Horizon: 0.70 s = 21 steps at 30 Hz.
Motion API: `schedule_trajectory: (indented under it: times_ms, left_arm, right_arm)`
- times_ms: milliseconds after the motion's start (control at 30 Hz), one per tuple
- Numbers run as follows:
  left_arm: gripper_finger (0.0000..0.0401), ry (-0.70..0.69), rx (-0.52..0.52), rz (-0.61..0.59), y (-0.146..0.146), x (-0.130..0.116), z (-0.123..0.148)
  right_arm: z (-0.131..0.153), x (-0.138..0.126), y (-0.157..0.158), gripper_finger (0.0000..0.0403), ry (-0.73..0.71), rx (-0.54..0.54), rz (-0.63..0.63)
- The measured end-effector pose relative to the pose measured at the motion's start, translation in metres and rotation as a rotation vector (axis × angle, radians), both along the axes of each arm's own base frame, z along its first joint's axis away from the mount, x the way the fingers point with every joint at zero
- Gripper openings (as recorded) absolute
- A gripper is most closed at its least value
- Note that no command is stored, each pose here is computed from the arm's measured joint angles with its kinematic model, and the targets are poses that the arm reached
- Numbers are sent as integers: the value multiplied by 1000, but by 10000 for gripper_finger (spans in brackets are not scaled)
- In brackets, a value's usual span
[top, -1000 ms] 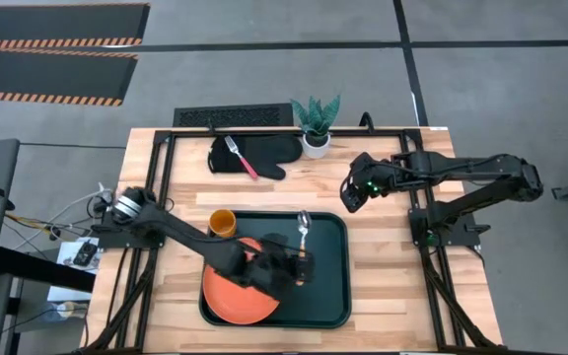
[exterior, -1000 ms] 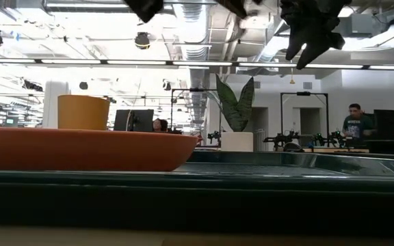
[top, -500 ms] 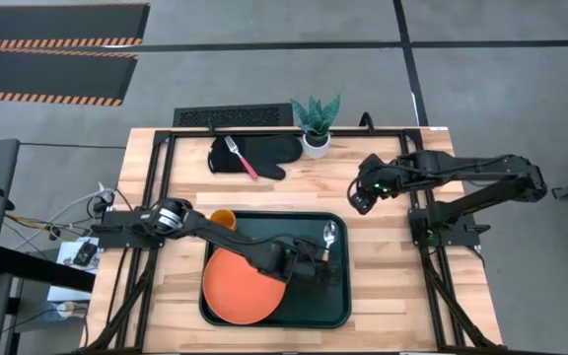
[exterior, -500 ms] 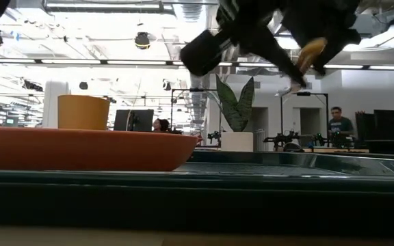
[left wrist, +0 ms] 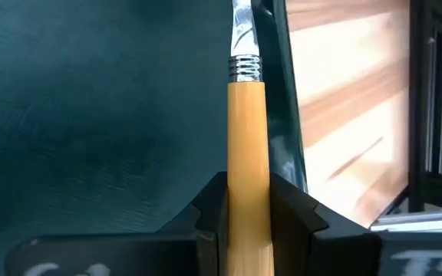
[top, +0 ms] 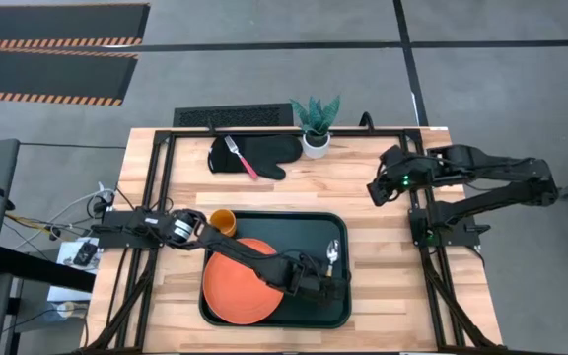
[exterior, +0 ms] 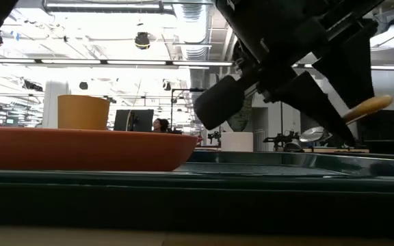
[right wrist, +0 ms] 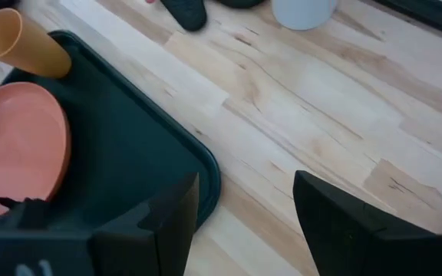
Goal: Pick and place plate/cup/fork/spoon on tray
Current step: Put the yellow spoon to the right of the orange plate on the black serving tray
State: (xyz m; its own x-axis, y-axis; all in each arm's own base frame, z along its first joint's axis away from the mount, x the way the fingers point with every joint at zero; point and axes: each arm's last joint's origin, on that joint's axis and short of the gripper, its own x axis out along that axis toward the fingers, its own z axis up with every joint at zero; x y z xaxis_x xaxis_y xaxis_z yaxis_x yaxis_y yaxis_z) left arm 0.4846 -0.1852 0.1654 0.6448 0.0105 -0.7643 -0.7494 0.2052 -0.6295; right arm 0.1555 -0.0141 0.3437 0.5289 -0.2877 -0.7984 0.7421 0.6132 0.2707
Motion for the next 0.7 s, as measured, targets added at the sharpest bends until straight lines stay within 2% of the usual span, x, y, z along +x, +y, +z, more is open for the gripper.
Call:
schedule_trajectory:
  times_ms: [133, 267, 367, 500, 600, 700]
  left_arm:
    - [50, -10, -1, 0, -2, 3, 3]
    - [49, 3, 2, 64, -1, 0, 2]
    - [49, 15, -32, 107, -3, -2, 0]
    - [49, 14, -59, 100, -7, 0, -6]
    - [49, -19, -122, 102, -13, 5, -8]
    - [49, 10, -139, 103, -15, 3, -14]
  right_arm:
    - [2, -3, 0, 239, -14, -3, -2]
    - [2, -4, 0, 239, -14, -10, -6]
    - [2, -4, 0, 239, -14, -19, -10]
    - [2, -4, 0, 239, -13, -23, -5]
    - [2, -4, 0, 239, -13, -26, -2]
    - [2, -4, -1, 239, -11, -34, 7]
